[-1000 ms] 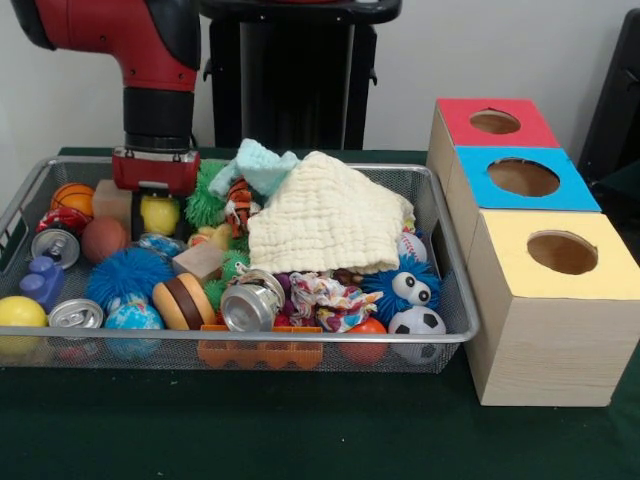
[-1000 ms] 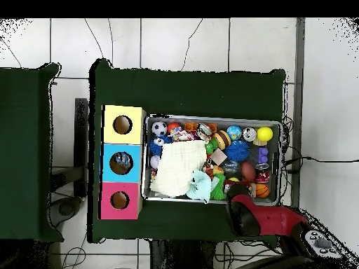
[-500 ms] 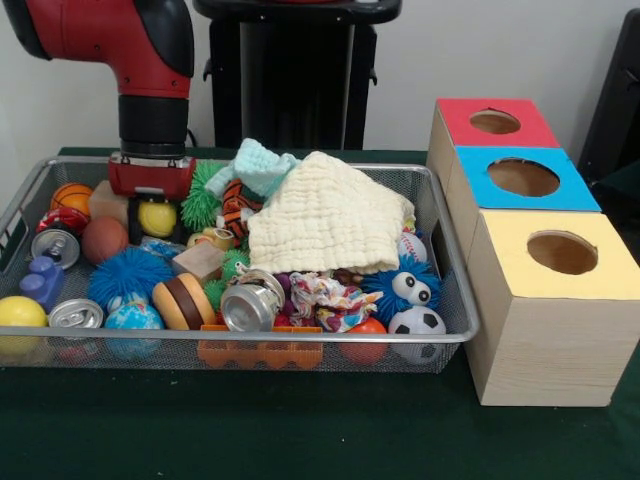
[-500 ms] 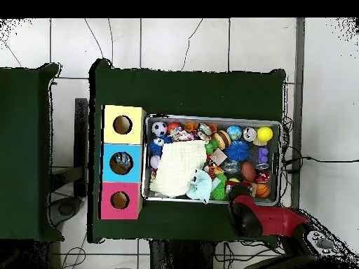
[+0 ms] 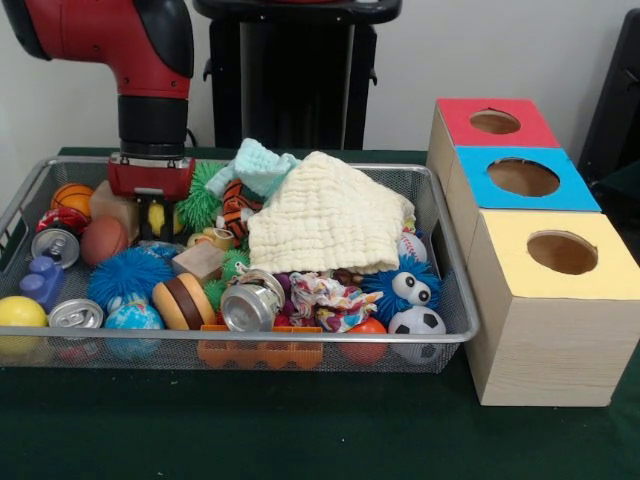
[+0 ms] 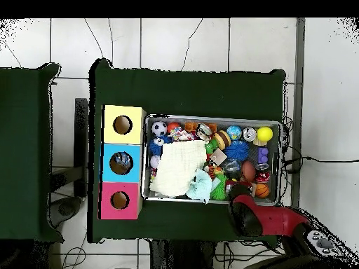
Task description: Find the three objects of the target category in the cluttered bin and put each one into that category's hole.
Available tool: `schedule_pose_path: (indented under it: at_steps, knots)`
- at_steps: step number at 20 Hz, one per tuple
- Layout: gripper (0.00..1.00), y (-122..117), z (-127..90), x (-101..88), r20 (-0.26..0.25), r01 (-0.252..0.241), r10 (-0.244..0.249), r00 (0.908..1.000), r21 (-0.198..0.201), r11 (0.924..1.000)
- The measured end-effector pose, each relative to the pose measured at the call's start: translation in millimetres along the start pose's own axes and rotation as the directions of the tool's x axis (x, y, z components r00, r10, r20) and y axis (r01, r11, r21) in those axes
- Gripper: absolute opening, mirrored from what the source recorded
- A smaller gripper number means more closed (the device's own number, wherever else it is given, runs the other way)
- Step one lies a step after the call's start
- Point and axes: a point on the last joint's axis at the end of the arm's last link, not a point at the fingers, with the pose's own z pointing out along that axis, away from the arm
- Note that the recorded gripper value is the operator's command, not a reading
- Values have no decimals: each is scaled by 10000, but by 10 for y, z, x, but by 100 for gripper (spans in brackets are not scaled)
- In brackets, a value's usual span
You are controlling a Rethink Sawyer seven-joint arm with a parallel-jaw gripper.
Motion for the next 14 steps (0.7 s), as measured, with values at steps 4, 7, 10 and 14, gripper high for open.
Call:
schedule_pose_path:
  at_steps: [4,7,10,14]
  knots:
    - [0,-26,20,-25,54,-5,5,10000,32,10000]
    - [0,-27,24,-22,55,-19,19,10000,28,10000]
    - [0,-29,26,-22,57,-28,28,10000,25,10000]
    - [0,-29,26,-22,59,-29,29,10000,25,10000]
